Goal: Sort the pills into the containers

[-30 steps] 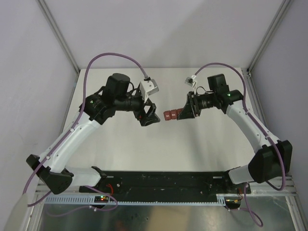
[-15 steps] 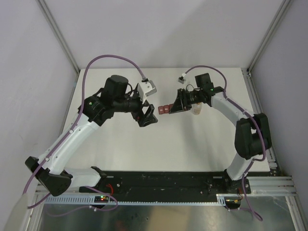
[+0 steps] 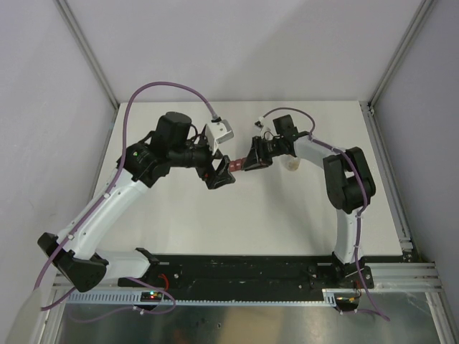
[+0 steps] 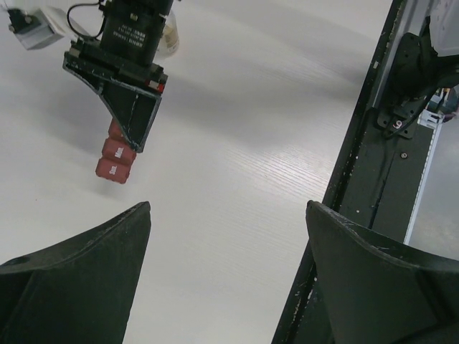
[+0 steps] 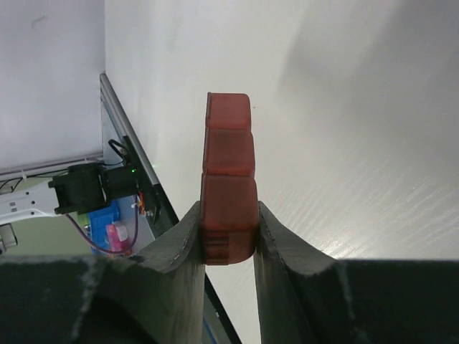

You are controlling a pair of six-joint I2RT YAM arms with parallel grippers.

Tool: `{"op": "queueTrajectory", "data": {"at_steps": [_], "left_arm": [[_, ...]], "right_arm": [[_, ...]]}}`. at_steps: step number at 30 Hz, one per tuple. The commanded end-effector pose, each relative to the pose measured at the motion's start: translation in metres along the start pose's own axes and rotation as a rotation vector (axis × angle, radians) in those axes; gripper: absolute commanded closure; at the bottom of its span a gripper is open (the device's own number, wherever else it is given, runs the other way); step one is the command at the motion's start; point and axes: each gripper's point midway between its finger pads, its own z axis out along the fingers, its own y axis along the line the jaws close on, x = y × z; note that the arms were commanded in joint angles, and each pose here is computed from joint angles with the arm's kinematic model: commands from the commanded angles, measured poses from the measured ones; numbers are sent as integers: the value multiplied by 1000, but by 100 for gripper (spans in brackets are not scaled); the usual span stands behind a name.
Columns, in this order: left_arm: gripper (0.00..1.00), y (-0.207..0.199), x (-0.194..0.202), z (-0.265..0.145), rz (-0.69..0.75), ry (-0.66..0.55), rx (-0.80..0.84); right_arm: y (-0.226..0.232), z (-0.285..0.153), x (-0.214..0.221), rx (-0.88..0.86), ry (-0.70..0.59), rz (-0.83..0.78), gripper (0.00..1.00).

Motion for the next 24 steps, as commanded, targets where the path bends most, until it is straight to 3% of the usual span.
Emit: {"op": "queueTrajectory", "data": {"at_steps": [1, 24], "left_arm": [[8, -1, -8, -1, 14, -29, 14], [7, 1, 1, -6, 22, -37, -22]], "right_arm": [[-3, 13, -14, 23, -28, -13, 100], [-23, 34, 17, 54, 10, 51, 98]]}}
